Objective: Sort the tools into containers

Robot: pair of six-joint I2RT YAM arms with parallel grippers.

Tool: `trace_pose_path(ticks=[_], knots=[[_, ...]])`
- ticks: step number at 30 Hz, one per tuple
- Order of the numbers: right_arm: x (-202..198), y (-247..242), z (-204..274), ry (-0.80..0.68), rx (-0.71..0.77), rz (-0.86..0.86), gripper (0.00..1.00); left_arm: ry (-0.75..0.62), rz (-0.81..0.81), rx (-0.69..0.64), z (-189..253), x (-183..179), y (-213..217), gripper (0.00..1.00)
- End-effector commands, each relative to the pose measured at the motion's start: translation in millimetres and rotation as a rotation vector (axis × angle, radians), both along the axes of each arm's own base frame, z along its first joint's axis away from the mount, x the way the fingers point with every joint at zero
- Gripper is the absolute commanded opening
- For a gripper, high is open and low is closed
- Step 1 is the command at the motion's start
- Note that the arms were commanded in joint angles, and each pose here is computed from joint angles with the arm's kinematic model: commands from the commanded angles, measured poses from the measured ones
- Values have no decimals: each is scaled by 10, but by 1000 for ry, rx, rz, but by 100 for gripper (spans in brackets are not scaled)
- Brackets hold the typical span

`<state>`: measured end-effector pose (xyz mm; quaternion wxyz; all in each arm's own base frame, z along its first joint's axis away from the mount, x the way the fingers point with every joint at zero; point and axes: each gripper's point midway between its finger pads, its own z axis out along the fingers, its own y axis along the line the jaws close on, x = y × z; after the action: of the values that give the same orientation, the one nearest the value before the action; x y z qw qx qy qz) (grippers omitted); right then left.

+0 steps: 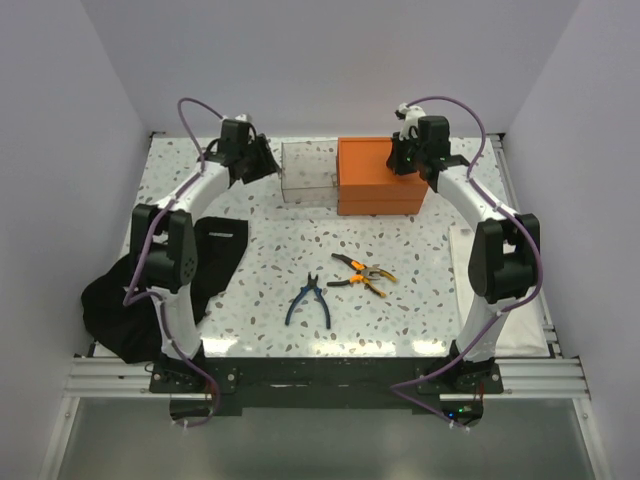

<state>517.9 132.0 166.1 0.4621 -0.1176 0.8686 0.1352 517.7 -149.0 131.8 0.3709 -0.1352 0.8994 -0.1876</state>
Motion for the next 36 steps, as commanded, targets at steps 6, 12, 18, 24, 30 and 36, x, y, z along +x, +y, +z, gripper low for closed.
trace_pose_path(ticks=[6, 12, 18, 24, 30, 36], knots=[[-320, -210, -529, 150, -117, -16, 0, -527, -183, 25, 1851, -431, -48, 63], [-340, -217, -559, 162, -132, -7, 0, -213, -591, 244, 733, -1444, -475, 57], [-356, -259, -694, 199, -169, 4, 0, 52, -845, 296, -255, -2655, -748, 56], [-370, -265, -759, 212, -174, 5, 0, 34, -916, 342, -466, -2996, -884, 61], [-370, -236, -738, 207, -155, 1, 0, 126, -887, 406, -703, -2901, -961, 62], [-350, -233, -693, 190, -152, 0, 0, 224, -891, 458, -1030, -2841, -986, 51]])
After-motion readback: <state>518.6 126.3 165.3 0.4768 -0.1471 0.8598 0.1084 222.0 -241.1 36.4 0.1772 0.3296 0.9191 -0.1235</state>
